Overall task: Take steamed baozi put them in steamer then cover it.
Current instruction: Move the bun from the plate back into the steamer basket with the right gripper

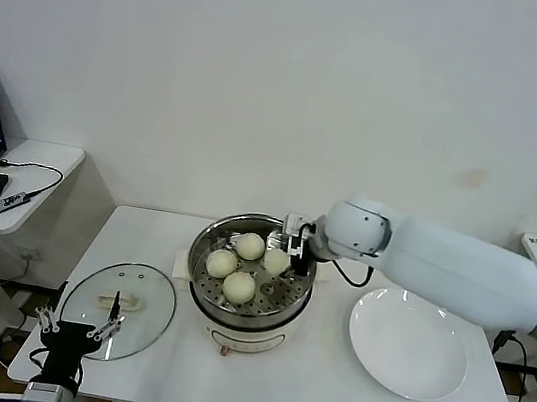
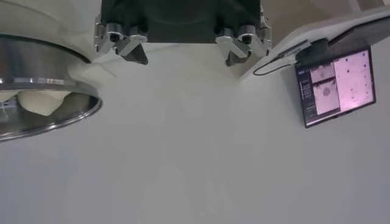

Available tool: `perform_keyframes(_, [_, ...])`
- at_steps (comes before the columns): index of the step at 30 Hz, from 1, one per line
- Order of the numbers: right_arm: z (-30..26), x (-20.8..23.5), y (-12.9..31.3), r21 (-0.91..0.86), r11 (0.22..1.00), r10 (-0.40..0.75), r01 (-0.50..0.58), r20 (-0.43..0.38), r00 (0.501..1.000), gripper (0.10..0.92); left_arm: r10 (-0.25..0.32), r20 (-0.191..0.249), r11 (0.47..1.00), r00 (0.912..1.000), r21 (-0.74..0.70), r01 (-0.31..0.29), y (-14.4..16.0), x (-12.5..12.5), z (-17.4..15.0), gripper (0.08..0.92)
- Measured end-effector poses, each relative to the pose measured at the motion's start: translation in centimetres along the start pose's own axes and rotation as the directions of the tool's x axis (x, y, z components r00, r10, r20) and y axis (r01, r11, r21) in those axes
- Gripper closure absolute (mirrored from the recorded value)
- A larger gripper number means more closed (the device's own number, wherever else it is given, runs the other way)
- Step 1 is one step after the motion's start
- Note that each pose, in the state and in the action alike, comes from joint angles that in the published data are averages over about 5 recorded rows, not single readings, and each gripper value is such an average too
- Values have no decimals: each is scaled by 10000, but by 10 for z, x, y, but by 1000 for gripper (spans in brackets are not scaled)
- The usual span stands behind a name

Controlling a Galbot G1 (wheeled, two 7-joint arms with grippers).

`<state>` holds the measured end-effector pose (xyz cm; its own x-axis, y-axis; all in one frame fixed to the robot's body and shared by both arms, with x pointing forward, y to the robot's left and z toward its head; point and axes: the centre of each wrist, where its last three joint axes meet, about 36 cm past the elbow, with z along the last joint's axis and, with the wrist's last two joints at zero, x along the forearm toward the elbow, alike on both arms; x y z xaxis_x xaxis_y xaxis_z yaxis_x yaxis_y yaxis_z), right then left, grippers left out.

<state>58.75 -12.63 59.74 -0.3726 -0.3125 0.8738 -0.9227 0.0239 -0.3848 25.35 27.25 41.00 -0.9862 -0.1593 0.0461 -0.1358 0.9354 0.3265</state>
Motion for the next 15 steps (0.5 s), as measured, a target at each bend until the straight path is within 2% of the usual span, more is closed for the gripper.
perform_keyframes(15, [-5, -32, 0, 2, 10000, 96, -96, -317, 9995, 479, -60, -10, 10000, 10000, -3, 60, 2, 0, 0, 177])
